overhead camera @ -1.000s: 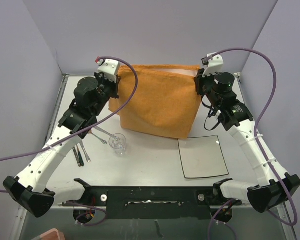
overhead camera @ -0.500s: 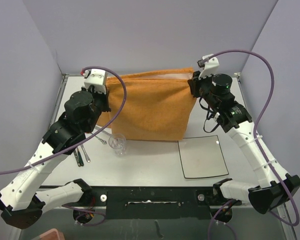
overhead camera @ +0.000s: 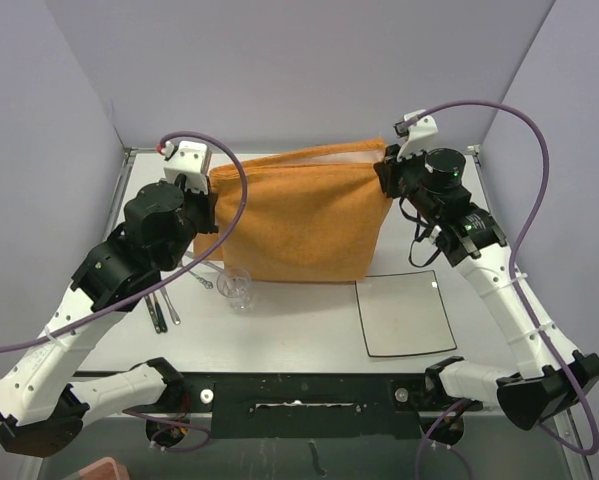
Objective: Set the dinner table for one person
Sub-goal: Flatten out the napkin at the center of the board.
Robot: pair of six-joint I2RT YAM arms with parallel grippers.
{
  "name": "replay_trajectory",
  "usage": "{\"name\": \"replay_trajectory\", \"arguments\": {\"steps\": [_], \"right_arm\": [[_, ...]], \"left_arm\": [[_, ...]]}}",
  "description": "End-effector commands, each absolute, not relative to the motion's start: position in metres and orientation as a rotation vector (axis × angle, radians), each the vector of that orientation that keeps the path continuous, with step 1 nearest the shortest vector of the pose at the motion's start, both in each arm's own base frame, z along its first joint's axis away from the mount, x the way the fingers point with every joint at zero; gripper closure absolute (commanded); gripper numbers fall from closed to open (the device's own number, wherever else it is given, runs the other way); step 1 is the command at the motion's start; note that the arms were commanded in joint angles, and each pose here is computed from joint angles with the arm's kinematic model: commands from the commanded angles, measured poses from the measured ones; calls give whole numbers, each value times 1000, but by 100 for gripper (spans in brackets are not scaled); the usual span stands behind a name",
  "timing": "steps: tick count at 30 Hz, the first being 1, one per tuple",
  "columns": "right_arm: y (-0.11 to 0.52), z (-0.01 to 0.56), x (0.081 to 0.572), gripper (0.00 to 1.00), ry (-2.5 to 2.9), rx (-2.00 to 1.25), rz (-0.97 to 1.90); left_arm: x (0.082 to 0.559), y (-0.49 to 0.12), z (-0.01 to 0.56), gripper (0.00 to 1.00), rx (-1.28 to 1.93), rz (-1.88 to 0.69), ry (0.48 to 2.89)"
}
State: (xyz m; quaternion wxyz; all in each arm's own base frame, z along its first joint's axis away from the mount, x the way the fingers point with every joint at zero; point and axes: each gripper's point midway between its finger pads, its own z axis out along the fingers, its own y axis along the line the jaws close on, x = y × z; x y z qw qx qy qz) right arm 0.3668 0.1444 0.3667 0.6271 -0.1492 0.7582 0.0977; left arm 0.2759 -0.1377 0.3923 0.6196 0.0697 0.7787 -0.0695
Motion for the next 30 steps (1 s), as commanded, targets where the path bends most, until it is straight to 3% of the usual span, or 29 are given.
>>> {"name": "replay_trajectory", "arguments": {"steps": [1, 12, 30], "right_arm": [[105, 425, 359, 100, 1602, -224, 97], [97, 392, 313, 100, 1646, -228, 152], [95, 401, 327, 100, 1645, -252, 86]], "left_arm": [[250, -100, 429, 100, 73, -147, 1733], [219, -82, 397, 100, 77, -191, 1755], [221, -83, 408, 100, 91, -159, 1794]]}}
